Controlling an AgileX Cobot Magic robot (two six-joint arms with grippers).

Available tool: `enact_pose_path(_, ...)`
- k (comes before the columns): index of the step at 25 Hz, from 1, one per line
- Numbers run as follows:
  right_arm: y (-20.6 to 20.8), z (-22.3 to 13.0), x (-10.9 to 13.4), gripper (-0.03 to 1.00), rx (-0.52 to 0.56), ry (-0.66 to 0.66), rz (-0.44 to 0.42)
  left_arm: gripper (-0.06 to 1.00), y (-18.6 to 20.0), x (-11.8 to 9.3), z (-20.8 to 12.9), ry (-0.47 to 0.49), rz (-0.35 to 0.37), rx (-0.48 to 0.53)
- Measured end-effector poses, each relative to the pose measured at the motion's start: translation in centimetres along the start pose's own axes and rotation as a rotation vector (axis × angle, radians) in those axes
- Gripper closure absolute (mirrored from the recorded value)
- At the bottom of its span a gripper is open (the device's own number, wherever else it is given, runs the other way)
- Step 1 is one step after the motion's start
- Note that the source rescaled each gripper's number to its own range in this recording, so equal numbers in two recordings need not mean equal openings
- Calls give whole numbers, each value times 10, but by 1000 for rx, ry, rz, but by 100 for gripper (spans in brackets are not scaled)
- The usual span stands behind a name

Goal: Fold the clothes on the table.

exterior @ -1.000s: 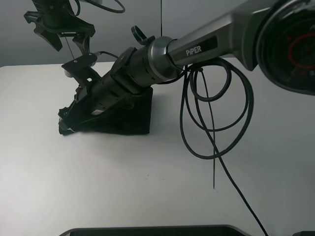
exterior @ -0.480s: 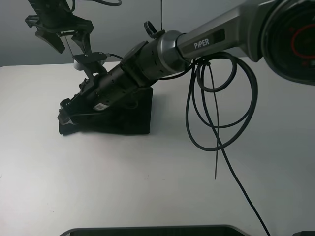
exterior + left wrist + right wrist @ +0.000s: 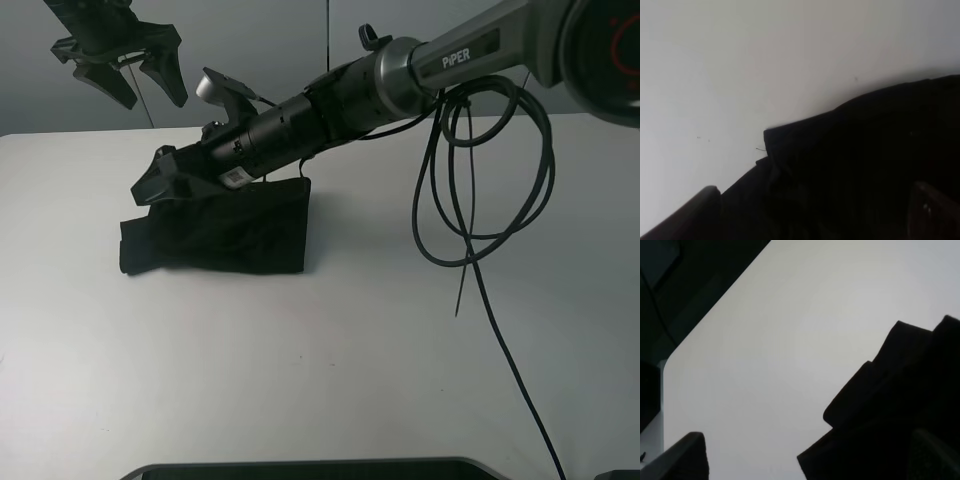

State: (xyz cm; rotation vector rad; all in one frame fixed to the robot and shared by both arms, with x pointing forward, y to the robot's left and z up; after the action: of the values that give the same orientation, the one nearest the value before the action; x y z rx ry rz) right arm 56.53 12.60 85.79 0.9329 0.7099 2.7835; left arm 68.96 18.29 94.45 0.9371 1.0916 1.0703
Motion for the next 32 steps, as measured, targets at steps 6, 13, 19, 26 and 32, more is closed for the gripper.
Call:
enact_pose_path(6, 25, 7, -15, 11, -32, -38, 46, -2, 1, 0, 0, 0, 0, -2)
enact_pose_path(13, 75, 17, -60, 11, -105, -100, 15, -2, 1, 0, 0, 0, 0, -2)
enact_pose_path(19, 127, 12, -112, 11, -134, -172, -83, -2, 1, 0, 0, -19, 0, -3)
enact_pose_path(26, 202, -10, -158, 11, -101, -256, -231, -2, 12, 0, 1, -36, 11, -25)
enact_pose_path(32, 294, -9, -160, 11, -149, -232, -496, -2, 55, -3, 4, -68, 37, -118)
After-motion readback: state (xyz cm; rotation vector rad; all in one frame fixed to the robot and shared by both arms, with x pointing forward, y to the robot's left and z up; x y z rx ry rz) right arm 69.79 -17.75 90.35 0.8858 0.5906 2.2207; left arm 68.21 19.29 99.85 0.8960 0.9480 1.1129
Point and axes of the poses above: a point on each arm's last joint axis where the gripper is mounted, y pointing back along that axis away from the gripper, x along the wrist's bending axis when the last joint is at zero, z = x × y, the point moved 9 cm from there along -y, pointing out along that axis toward the gripper, and after that the axes turned 10 degrees about y, right-handed, at the moved point
